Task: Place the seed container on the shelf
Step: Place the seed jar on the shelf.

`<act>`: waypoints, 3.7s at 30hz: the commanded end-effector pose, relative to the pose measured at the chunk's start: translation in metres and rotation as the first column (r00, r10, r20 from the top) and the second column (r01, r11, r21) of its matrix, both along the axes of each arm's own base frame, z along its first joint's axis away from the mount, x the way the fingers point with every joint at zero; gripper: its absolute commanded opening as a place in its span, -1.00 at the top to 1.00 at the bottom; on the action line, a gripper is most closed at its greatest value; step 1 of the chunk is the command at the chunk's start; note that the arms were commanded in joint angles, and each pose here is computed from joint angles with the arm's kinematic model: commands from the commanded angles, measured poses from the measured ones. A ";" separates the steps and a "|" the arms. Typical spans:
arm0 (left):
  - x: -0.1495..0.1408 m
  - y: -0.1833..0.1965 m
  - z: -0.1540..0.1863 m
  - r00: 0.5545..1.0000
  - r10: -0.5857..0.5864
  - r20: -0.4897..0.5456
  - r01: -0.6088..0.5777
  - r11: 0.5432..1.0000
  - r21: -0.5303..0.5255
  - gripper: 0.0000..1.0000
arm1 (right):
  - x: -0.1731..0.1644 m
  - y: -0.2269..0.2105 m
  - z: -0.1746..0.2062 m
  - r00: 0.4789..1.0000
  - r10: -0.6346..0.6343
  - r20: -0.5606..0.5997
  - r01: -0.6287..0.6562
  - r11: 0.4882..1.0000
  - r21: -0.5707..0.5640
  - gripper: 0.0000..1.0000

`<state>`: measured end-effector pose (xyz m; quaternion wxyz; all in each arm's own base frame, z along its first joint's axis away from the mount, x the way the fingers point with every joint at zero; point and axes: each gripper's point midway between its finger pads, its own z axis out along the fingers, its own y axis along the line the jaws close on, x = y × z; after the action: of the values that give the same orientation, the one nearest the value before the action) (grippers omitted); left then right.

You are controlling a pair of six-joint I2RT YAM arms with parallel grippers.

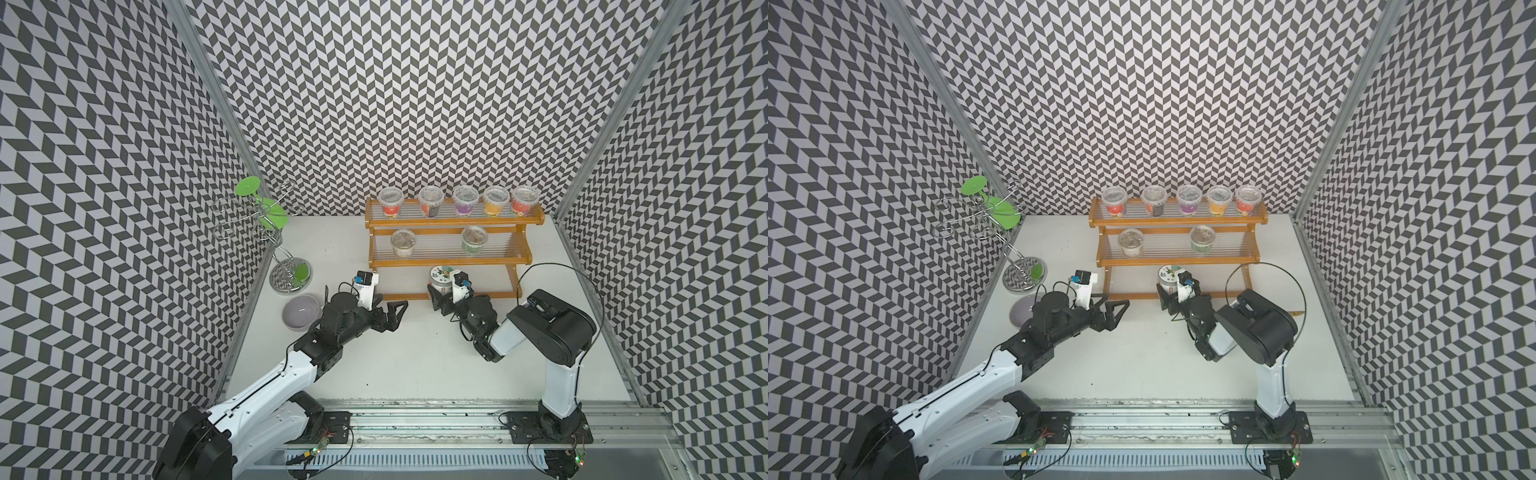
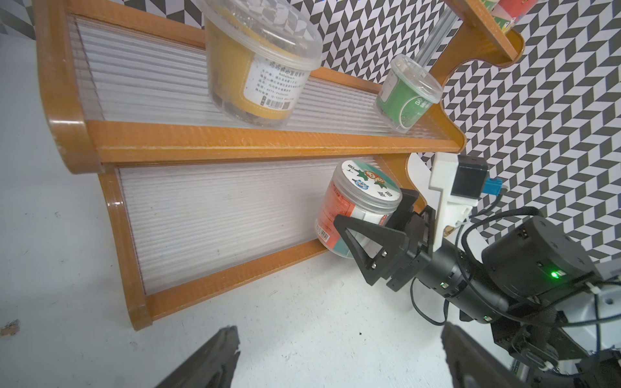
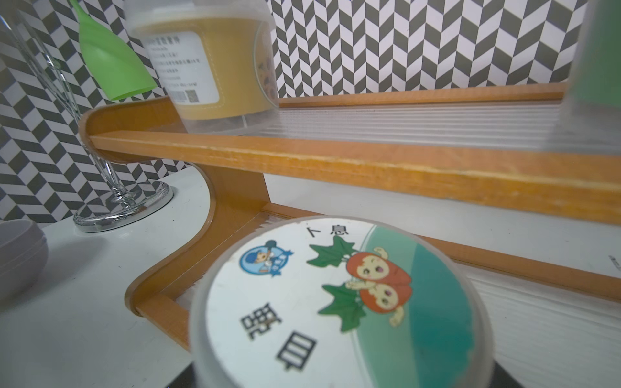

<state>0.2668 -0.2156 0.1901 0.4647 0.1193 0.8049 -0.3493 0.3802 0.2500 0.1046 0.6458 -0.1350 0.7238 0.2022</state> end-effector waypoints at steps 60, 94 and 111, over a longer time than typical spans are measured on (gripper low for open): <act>-0.006 0.009 0.003 0.999 -0.022 0.023 0.022 1.000 -0.009 -0.95 | 0.025 -0.010 -0.019 0.980 -0.084 -0.178 0.108 0.986 0.129 -0.48; 0.020 0.098 0.043 0.871 0.453 0.191 -0.463 0.886 0.012 -0.99 | -0.074 -0.106 0.050 0.976 -0.208 -0.057 0.207 0.978 -0.014 -0.99; 0.067 0.221 0.047 0.522 0.691 0.500 -0.832 0.540 0.123 -0.99 | -0.053 -0.262 0.092 0.729 -0.676 0.107 0.683 0.728 -0.054 -1.00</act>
<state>0.3207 -0.0105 0.2369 0.6838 -0.1284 0.7171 0.0404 0.3192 0.0022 0.2108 0.7092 0.1019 0.6943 -0.0678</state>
